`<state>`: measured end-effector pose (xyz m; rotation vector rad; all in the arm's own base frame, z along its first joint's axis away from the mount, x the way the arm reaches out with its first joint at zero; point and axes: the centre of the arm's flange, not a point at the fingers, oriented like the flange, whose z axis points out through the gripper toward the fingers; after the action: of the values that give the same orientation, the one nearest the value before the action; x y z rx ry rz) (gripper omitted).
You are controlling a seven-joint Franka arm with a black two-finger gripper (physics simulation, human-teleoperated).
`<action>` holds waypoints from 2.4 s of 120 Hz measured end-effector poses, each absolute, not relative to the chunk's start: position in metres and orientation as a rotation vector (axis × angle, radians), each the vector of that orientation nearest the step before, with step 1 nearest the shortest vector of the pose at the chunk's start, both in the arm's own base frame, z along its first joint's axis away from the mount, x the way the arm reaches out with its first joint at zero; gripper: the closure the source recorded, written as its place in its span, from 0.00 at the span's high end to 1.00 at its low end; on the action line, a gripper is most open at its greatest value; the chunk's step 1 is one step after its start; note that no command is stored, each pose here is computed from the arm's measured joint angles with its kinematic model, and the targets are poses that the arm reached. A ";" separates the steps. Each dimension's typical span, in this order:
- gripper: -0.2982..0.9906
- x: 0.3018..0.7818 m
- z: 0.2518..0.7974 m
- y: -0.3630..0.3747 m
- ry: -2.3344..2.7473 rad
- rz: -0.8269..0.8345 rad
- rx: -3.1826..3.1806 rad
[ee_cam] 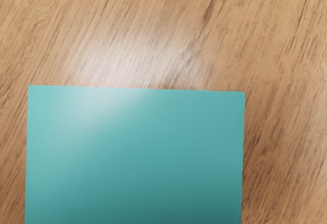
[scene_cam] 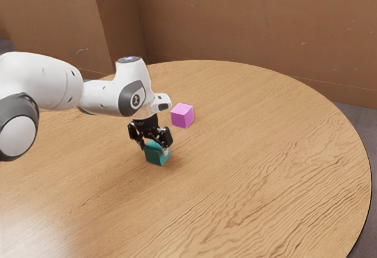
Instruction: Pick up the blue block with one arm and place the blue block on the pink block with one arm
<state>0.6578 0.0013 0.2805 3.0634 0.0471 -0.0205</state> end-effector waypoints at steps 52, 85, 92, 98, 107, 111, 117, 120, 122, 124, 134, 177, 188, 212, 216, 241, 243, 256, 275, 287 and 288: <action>0.74 0.668 0.261 0.002 0.029 -0.017 3.066; 0.48 0.668 0.258 0.004 0.036 -0.020 3.072; 0.47 0.668 0.271 0.004 0.033 0.006 3.074; 0.49 0.669 0.286 0.004 0.027 0.034 3.077; 0.52 0.668 0.310 0.004 0.022 0.065 3.075; 0.53 0.667 0.320 0.004 0.019 0.073 3.073; 0.54 0.669 0.335 0.009 0.022 0.088 3.072; 0.54 0.671 0.345 0.012 0.023 0.097 3.072; 0.54 0.674 0.353 0.015 0.026 0.108 3.074; 0.55 0.676 0.360 0.018 0.028 0.113 3.075; 0.55 0.692 0.384 0.031 0.028 0.124 3.084; 0.53 0.760 0.407 0.078 -0.017 0.053 3.108; 0.52 0.770 0.403 0.077 -0.049 0.054 3.110; 0.52 0.790 0.386 0.073 -0.124 0.115 3.089; 0.52 0.792 0.383 0.071 -0.138 0.133 3.084; 0.52 0.802 0.372 0.067 -0.145 0.242 3.012; 0.52 0.802 0.370 0.068 -0.136 0.245 3.007; 0.52 0.805 0.364 0.074 -0.079 0.284 2.976; 0.52 0.815 0.357 0.076 -0.037 0.376 2.932; 0.52 0.819 0.347 0.073 -0.026 0.399 2.918; 0.52 0.819 0.345 0.073 -0.025 0.400 2.917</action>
<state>0.8193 0.0730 0.3454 2.9169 -0.0247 0.3997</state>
